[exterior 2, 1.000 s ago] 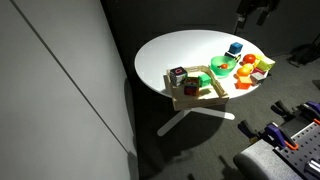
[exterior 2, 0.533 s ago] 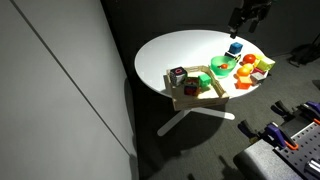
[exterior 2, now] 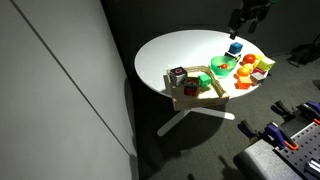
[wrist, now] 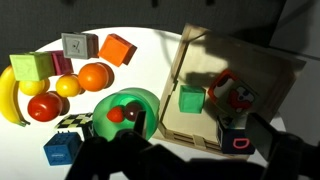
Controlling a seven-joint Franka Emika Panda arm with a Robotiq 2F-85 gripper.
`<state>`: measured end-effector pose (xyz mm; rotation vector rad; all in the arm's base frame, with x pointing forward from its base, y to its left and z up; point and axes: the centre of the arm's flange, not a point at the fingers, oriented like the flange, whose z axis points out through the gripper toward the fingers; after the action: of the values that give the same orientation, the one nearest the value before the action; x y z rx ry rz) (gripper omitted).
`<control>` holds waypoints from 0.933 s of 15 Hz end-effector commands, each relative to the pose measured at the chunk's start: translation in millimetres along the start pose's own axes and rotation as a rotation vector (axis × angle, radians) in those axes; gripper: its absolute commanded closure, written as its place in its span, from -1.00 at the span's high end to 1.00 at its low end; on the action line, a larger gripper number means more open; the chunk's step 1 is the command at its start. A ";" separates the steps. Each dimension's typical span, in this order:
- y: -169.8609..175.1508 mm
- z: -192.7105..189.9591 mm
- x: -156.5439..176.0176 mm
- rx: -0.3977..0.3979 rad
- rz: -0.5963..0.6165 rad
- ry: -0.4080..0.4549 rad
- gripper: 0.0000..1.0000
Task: Pick up the green block and put it in the green bowl
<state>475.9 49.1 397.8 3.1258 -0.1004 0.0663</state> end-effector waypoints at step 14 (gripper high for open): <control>-18.6 112.0 47.7 0.009 0.039 -0.056 1.00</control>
<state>508.8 56.4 299.2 3.1330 -0.1179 -0.0410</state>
